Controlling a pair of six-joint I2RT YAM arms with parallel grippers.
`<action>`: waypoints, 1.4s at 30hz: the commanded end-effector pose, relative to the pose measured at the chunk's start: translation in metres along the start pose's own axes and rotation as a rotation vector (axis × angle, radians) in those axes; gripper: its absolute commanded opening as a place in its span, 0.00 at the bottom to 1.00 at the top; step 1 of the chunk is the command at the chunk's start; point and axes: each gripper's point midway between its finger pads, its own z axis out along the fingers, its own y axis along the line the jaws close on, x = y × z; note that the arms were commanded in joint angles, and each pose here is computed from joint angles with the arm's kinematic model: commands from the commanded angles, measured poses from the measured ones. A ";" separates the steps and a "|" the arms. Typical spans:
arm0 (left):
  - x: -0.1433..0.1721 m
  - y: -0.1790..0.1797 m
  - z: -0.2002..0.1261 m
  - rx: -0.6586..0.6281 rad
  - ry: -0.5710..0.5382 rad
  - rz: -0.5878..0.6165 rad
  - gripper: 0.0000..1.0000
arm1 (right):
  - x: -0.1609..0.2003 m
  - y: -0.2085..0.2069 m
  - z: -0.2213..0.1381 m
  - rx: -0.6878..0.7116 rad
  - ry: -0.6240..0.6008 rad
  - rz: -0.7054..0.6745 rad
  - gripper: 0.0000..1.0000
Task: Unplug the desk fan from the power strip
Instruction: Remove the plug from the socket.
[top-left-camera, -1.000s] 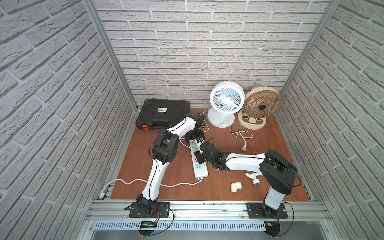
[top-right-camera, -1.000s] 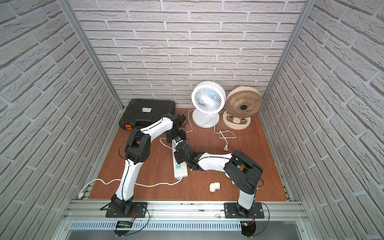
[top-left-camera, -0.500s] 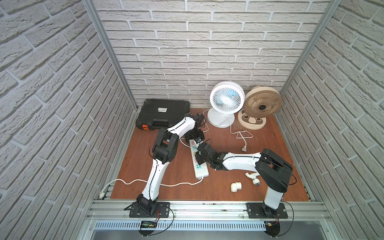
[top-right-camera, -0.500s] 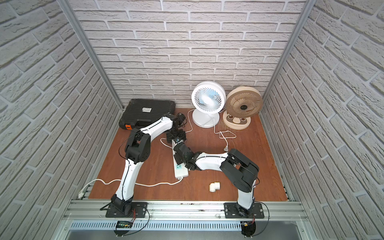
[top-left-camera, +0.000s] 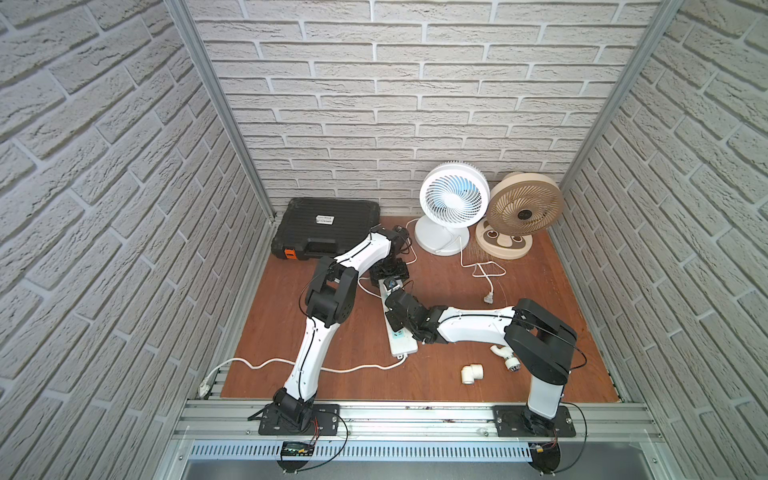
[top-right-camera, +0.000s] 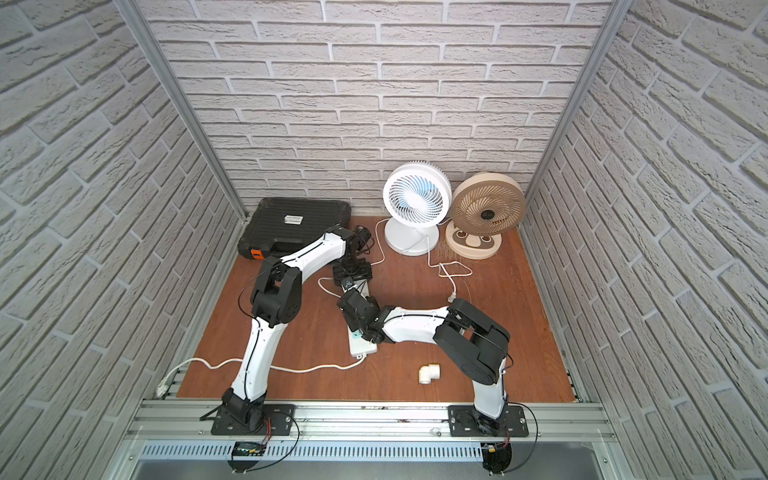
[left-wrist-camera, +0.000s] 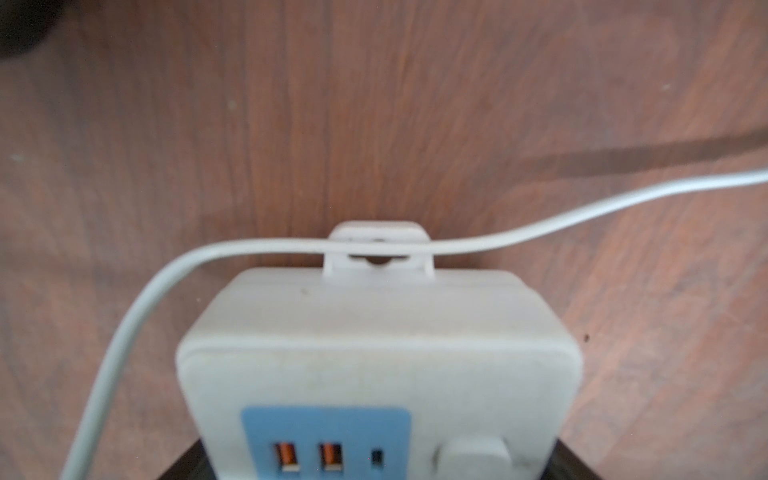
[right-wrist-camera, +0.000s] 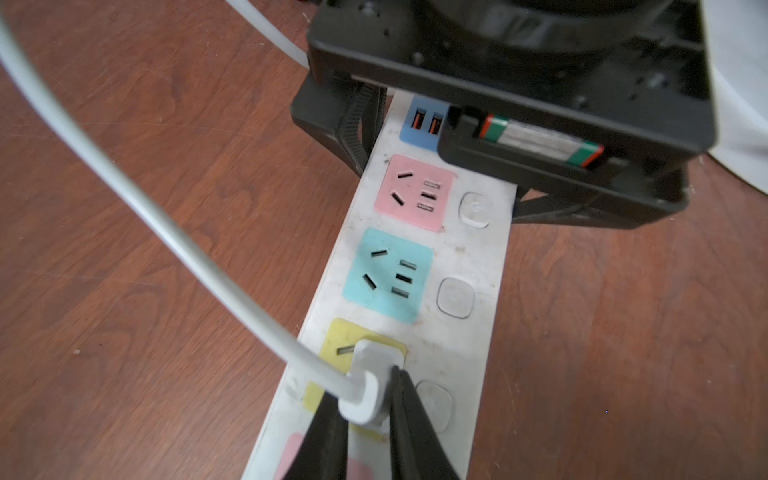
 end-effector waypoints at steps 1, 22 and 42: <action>0.054 0.046 0.069 -0.176 0.285 -0.116 0.00 | -0.006 0.010 0.001 0.012 -0.027 -0.043 0.03; 0.053 0.047 0.065 -0.186 0.258 -0.093 0.00 | 0.005 -0.016 0.007 -0.042 0.006 0.238 0.03; 0.053 0.045 0.066 -0.182 0.253 -0.088 0.00 | 0.006 -0.012 0.004 -0.041 0.011 0.271 0.03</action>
